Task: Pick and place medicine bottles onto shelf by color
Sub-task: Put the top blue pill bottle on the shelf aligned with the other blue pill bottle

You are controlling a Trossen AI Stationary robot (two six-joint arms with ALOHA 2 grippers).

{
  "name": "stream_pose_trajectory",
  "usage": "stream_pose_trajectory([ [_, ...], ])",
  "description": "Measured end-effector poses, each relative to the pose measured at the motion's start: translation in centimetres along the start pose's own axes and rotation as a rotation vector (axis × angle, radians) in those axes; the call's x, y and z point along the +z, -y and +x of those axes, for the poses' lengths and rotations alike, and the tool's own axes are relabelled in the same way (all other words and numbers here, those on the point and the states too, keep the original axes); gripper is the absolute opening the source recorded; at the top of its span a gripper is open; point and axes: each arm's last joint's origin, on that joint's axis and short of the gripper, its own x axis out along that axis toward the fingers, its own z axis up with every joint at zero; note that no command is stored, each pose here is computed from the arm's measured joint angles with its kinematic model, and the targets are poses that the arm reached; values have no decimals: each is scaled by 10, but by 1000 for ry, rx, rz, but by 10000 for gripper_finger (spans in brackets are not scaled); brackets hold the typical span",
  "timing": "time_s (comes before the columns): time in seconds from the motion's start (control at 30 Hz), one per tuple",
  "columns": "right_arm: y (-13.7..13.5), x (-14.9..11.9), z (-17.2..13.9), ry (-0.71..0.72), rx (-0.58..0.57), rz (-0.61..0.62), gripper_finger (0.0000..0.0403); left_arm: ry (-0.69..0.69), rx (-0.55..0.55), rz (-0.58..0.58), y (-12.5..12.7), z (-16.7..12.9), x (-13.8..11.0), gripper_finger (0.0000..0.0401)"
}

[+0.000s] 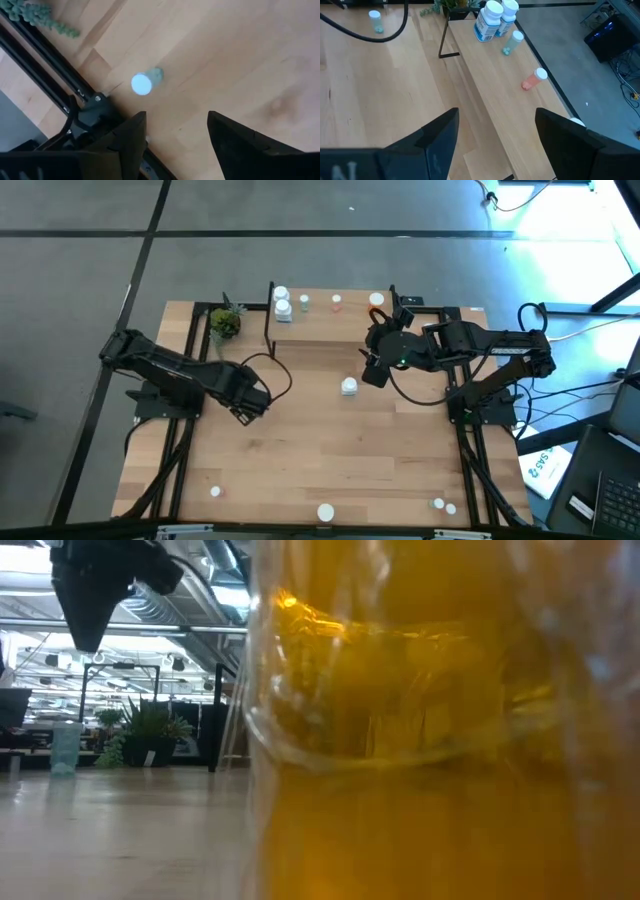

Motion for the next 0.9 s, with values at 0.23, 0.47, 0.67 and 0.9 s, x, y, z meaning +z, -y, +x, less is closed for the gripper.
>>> stream_pose_trajectory([
  [0.23,0,0,0,0,0,0,264,-10,21,4,1,15,-2,213],
  [0.47,0,0,0,-1,0,-1,264,-15,30,0,2,23,-4,213],
  [0.67,0,0,0,-1,0,-1,264,-23,47,0,2,36,-6,221],
  [0.9,0,0,0,-1,0,-1,264,-45,90,-46,-2,49,-9,271],
])
